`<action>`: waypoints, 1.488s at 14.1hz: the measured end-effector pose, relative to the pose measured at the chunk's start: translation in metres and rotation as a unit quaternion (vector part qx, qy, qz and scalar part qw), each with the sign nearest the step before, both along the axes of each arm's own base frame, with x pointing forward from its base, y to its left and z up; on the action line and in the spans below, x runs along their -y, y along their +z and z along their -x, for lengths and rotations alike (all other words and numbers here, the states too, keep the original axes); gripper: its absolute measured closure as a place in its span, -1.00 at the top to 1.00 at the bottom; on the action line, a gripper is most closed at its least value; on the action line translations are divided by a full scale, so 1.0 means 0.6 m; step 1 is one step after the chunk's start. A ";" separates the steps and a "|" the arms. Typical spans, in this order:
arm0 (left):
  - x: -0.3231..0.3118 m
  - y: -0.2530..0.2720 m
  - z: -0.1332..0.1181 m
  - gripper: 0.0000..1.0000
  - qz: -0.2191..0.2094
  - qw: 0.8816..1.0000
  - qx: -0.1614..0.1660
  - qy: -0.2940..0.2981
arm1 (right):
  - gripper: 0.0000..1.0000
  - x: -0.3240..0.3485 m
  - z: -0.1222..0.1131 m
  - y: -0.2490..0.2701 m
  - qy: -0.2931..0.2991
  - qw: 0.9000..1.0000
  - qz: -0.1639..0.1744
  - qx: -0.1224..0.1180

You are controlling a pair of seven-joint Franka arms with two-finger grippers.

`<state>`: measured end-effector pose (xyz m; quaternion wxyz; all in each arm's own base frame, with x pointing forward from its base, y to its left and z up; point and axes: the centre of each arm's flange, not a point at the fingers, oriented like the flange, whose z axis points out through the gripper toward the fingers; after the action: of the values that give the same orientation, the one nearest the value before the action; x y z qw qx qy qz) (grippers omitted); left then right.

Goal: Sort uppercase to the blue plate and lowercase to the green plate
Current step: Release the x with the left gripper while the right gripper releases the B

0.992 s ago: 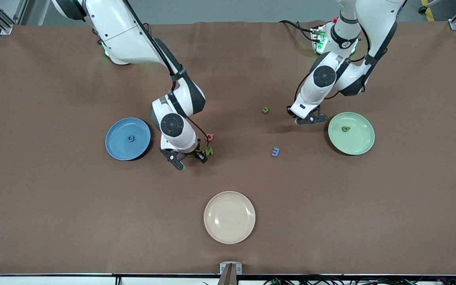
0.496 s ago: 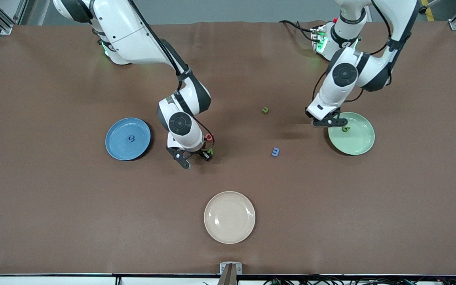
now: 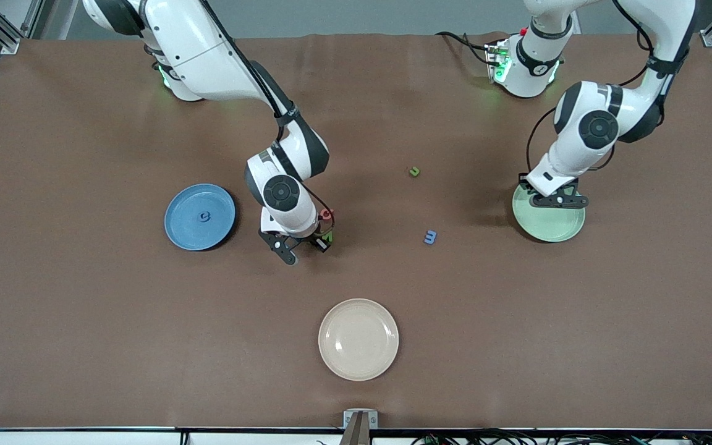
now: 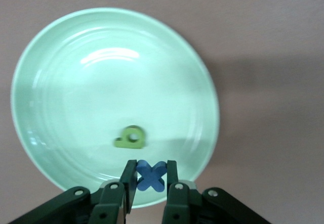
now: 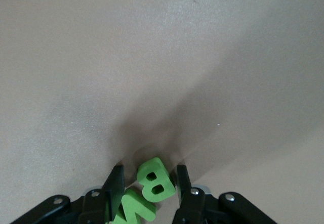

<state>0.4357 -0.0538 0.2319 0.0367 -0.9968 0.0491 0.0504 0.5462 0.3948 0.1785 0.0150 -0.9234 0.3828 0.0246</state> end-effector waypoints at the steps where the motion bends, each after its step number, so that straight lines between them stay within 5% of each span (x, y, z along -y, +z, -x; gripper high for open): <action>1: -0.018 -0.003 -0.001 -0.45 0.002 1.000 -0.003 -0.002 | -0.01 0.000 0.000 0.000 0.003 1.000 0.002 0.001; 4: -0.052 -0.020 -0.003 -0.45 -0.001 1.000 -0.011 -0.014 | -0.07 0.000 -0.001 0.001 0.010 1.000 0.003 0.003; 6: -0.079 -0.035 -0.007 -0.45 -0.009 1.000 -0.015 -0.023 | -0.49 0.001 -0.004 0.004 0.010 1.000 0.003 0.005; 11: -0.106 -0.072 -0.014 -0.45 0.004 0.999 -0.017 -0.027 | -0.48 0.015 -0.013 0.004 0.016 1.000 0.007 0.002; 17: -0.118 -0.083 -0.014 -0.38 0.001 0.999 -0.017 -0.038 | -0.48 0.142 -0.064 0.061 0.072 0.995 0.025 -0.061; 21: -0.113 -0.068 -0.033 0.34 -0.001 0.999 -0.003 -0.043 | -0.48 0.305 -0.057 0.106 0.125 0.989 0.008 -0.083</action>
<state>0.4553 0.0142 0.1914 0.0393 -0.9936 0.0918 0.0519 0.5804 0.2115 0.2420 -0.0280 -0.9588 0.2643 0.0999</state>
